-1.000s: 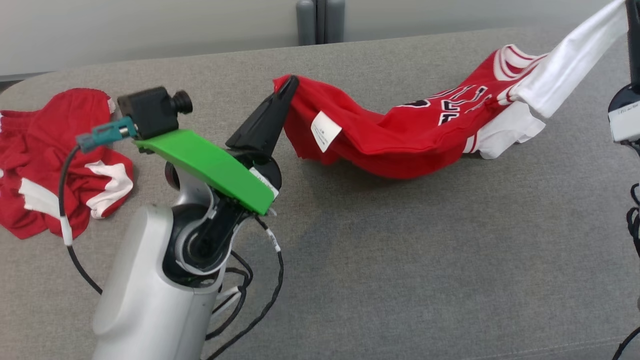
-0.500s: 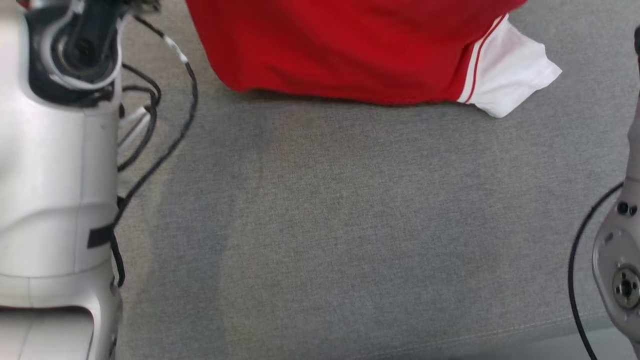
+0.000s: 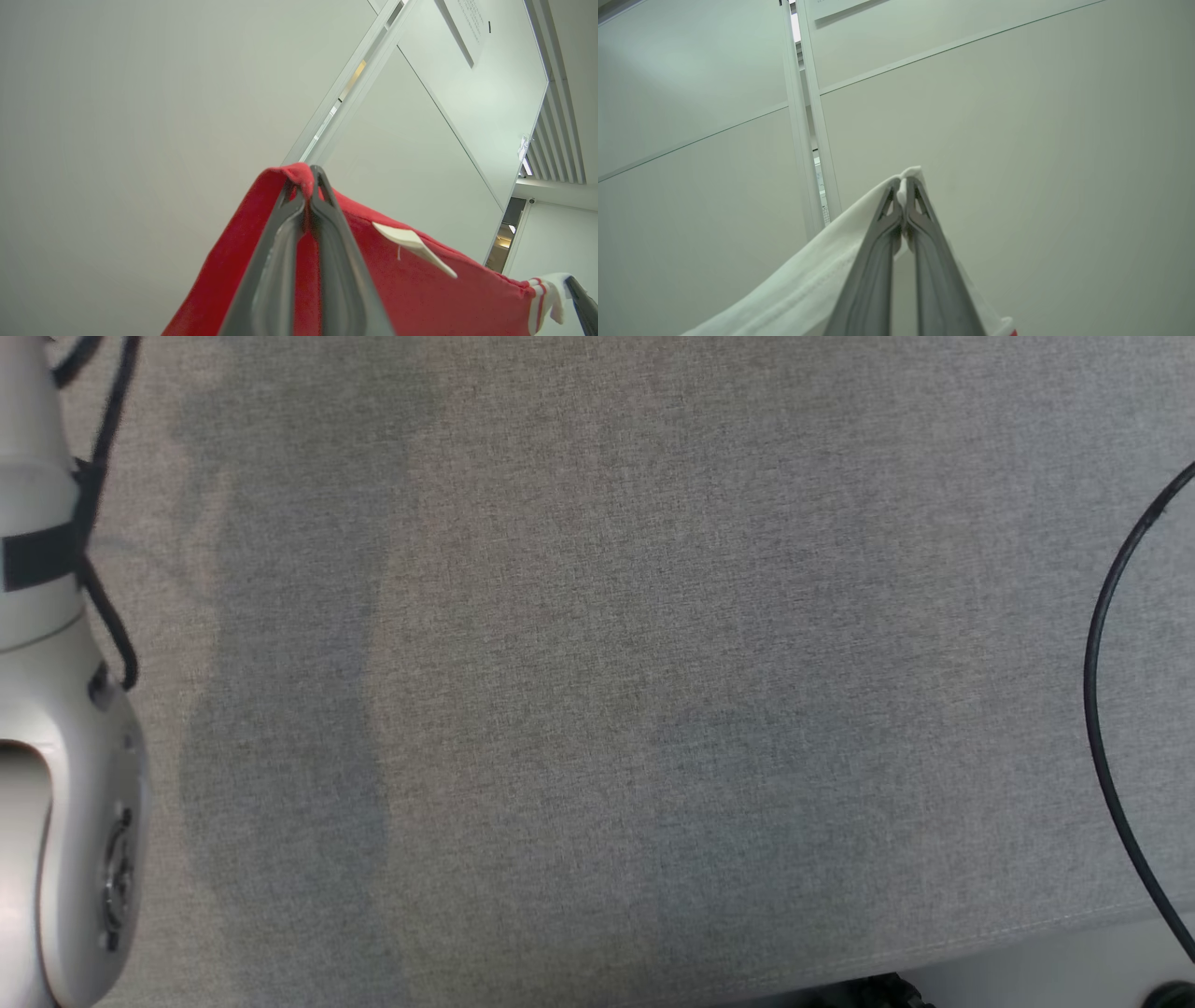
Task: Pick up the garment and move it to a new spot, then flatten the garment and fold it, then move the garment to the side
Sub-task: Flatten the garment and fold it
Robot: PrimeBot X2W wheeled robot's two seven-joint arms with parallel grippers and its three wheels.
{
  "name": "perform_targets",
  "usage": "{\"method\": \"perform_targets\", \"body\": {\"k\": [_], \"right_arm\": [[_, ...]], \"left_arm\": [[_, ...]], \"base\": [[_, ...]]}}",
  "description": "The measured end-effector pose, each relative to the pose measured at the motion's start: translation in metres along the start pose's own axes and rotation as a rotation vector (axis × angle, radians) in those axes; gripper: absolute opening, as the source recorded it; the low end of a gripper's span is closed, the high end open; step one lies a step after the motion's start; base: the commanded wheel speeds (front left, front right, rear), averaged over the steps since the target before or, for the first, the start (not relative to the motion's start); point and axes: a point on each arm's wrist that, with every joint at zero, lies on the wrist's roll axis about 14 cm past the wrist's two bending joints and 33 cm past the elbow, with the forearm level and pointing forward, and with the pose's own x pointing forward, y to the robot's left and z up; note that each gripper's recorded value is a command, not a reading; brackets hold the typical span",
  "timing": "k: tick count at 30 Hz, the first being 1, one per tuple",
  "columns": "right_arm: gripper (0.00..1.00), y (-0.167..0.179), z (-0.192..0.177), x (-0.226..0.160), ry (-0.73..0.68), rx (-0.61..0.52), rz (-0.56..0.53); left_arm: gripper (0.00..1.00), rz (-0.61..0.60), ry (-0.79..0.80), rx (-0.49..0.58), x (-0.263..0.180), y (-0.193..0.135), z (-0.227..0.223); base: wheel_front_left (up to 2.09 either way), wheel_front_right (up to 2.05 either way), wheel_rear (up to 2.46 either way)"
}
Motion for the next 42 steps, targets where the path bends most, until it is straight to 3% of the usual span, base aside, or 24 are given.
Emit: {"method": "perform_targets", "body": {"k": [3,8,12,17,21,28,35,42], "right_arm": [[0.0,0.005,-0.016,-0.006,0.042,-0.036,0.046],[0.0,-0.006,-0.094,-0.062,0.278,-0.048,0.072],[0.0,-0.024,-0.146,-0.138,0.512,-0.04,0.065],[0.0,-0.053,-0.161,-0.232,0.797,0.014,-0.024],[0.0,-0.068,-0.149,-0.306,1.02,0.039,-0.107],[0.0,-0.079,-0.09,-0.382,1.241,0.02,-0.239],[0.0,-0.061,-0.03,-0.425,1.332,-0.01,-0.361],[0.0,-0.054,0.012,-0.456,1.47,-0.077,-0.391]], "left_arm": [[0.0,-0.014,0.004,0.025,-0.003,0.006,-0.003],[0.0,0.087,0.18,0.01,-0.053,0.05,-0.066],[0.0,0.199,0.328,-0.018,-0.115,0.082,-0.106],[0.0,0.314,0.493,-0.029,-0.196,0.097,-0.129],[0.0,0.379,0.603,-0.015,-0.253,0.093,-0.129],[0.0,0.409,0.782,0.064,-0.332,0.064,-0.118],[0.0,0.457,0.8,0.068,-0.369,0.027,-0.099],[0.0,0.522,0.831,0.135,-0.406,0.016,-0.072]], "base": [[0.0,0.0,0.0],[0.0,0.0,0.0],[0.0,0.0,0.0],[0.0,0.0,0.0],[0.0,0.0,0.0],[0.0,0.0,0.0],[0.0,0.0,0.0],[0.0,0.0,0.0]]}}
